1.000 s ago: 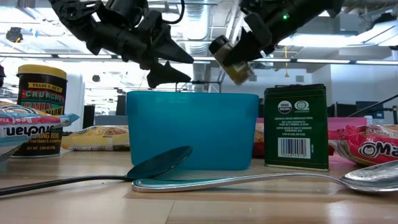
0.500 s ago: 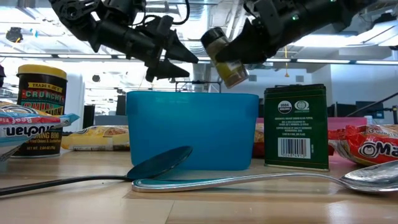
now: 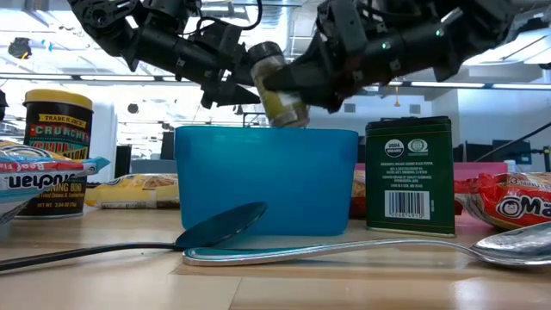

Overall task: Pick & Place Food Item
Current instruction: Put the green seasoning bottle into the blue bin

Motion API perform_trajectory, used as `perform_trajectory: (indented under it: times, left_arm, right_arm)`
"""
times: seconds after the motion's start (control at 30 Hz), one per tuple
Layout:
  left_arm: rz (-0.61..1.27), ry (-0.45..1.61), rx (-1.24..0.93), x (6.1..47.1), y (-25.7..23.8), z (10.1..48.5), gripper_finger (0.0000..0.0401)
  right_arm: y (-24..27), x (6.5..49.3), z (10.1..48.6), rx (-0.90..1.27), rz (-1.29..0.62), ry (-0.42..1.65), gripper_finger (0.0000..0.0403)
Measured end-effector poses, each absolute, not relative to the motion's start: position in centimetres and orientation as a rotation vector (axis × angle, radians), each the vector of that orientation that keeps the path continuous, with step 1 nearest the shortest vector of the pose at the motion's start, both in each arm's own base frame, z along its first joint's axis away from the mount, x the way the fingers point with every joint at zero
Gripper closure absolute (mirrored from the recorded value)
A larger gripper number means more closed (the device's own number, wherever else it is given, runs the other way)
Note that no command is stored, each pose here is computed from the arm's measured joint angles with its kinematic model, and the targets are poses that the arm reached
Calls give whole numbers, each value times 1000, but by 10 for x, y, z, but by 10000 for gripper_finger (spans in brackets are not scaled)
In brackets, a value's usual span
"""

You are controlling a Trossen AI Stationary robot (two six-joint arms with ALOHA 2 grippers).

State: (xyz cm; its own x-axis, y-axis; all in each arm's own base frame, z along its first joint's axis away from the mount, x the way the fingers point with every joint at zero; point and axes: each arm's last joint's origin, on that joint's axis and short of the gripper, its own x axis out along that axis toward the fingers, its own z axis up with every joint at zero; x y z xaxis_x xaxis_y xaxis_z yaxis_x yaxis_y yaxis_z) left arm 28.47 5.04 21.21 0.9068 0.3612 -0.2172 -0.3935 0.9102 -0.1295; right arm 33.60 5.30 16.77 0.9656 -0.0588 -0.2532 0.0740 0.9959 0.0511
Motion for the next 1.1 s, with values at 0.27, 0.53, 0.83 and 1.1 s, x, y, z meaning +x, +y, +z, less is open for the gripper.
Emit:
perform_trajectory:
  times: [0.27, 0.53, 0.83, 1.1]
  left_arm:
    - [391, 188, -173, 285, 50, 212, 109]
    - [391, 187, -174, 285, 50, 213, 109]
    - [391, 187, -175, 285, 50, 212, 109]
    - [391, 186, -181, 285, 50, 212, 109]
  right_arm:
    - [60, 350, 143, 67, -33, 230, 256]
    - [61, 367, 123, 43, -38, 270, 253]
    - [57, 372, 114, 38, -52, 296, 253]
    - [54, 372, 113, 39, -58, 307, 253]
